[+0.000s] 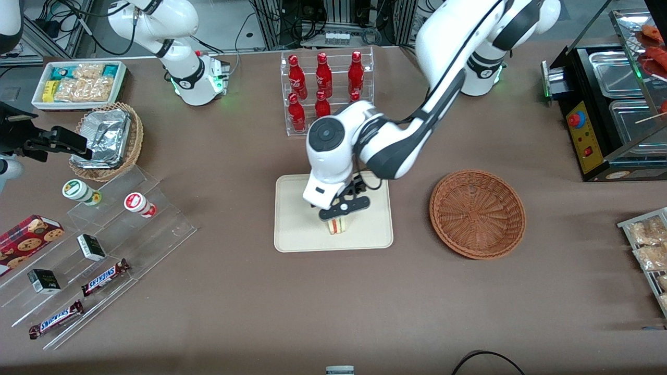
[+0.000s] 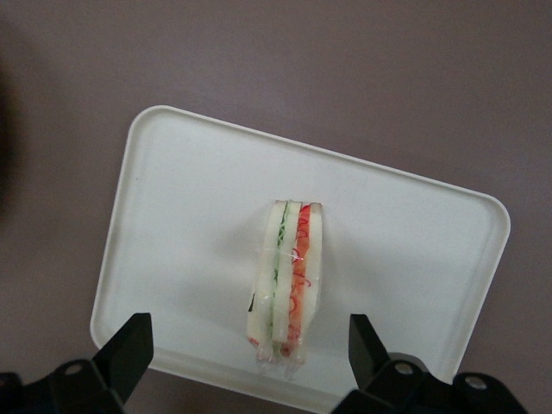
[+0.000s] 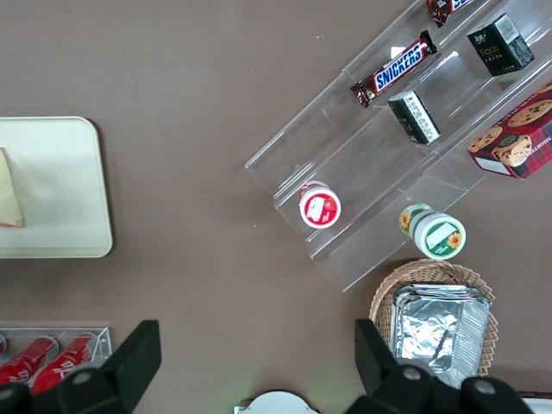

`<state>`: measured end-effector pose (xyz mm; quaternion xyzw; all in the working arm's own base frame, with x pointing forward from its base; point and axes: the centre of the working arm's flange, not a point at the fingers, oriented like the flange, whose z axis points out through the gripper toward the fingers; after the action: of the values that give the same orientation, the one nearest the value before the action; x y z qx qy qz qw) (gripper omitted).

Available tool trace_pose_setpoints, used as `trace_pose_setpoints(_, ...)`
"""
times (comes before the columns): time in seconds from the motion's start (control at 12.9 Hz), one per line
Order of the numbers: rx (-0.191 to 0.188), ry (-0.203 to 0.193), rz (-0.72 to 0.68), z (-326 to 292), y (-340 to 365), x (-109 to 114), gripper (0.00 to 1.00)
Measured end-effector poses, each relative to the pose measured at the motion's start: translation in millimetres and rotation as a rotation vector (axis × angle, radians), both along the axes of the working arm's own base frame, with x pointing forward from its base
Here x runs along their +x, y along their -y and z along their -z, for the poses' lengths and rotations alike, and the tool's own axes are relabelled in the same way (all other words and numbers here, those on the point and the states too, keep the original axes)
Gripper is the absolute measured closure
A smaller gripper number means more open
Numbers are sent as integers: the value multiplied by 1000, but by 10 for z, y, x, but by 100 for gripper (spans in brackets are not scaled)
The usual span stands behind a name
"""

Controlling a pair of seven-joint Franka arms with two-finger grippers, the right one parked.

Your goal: Place sandwich from basket to tray

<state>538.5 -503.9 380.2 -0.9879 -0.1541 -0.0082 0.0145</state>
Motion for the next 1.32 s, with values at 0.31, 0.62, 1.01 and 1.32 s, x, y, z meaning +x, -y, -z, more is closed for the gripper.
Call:
trace_pose_setpoints(0.31, 46, -22, -2, -423, -609, 260, 0)
trace_pose_setpoints(0.62, 83, -88, 84, -277, -1459, 559, 0)
trace_pose_setpoints(1.01, 71, -136, 208, -469, -2390, 587, 0)
trace_pose_setpoints(1.32, 11, -151, 356, -877, -3190, 493, 0)
